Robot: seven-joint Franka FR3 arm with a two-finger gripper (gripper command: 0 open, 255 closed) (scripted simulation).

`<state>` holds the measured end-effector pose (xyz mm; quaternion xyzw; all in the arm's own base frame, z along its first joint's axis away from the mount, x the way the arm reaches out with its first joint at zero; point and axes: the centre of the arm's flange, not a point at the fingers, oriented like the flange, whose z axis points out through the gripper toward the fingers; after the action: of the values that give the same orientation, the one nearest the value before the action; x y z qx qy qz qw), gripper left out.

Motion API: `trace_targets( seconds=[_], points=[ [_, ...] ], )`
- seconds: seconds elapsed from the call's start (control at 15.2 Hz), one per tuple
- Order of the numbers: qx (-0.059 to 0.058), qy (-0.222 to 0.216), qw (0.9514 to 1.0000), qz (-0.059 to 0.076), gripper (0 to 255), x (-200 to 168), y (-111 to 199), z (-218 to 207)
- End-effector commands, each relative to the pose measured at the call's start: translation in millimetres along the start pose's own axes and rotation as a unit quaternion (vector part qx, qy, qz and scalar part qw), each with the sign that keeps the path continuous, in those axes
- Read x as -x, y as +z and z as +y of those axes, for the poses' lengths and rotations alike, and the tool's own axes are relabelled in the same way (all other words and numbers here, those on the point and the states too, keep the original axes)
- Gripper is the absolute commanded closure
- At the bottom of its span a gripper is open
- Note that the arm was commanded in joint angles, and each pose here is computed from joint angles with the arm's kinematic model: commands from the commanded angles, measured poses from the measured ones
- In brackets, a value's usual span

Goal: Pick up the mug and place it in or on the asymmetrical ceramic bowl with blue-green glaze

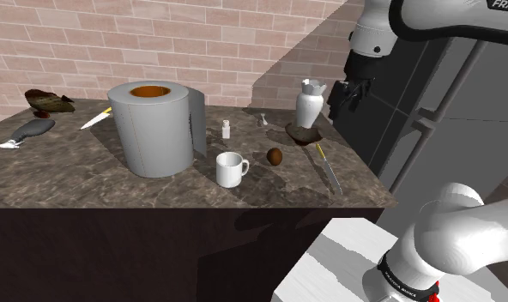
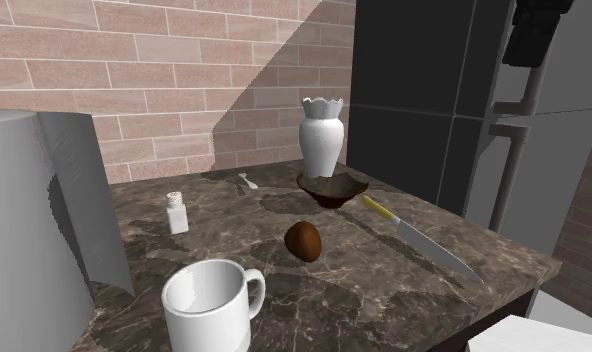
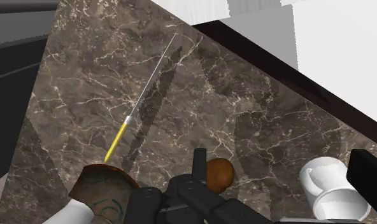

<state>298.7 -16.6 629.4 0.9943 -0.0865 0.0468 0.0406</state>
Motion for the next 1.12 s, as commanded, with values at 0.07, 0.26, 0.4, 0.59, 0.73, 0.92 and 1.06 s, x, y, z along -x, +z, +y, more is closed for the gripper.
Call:
trace_targets(
  seconds=[0.07,0.26,0.4,0.59,0.73,0.92,1.06],
  points=[
    [-0.001,0.0,1.0,-0.001,0,-8,8,-7],
    [-0.004,0.001,1.0,-0.003,0,-31,31,-29],
    [-0.006,0.001,1.0,-0.004,0,-47,46,-44],
    [-0.008,0.002,0.9999,-0.006,0,-71,69,-65],
    [-0.01,0.002,0.9999,-0.008,0,-86,85,-80],
    [-0.013,0.003,0.9999,-0.01,0,-109,108,-102],
    [-0.015,0.003,0.9998,-0.011,0,-125,123,-117]
  ],
)
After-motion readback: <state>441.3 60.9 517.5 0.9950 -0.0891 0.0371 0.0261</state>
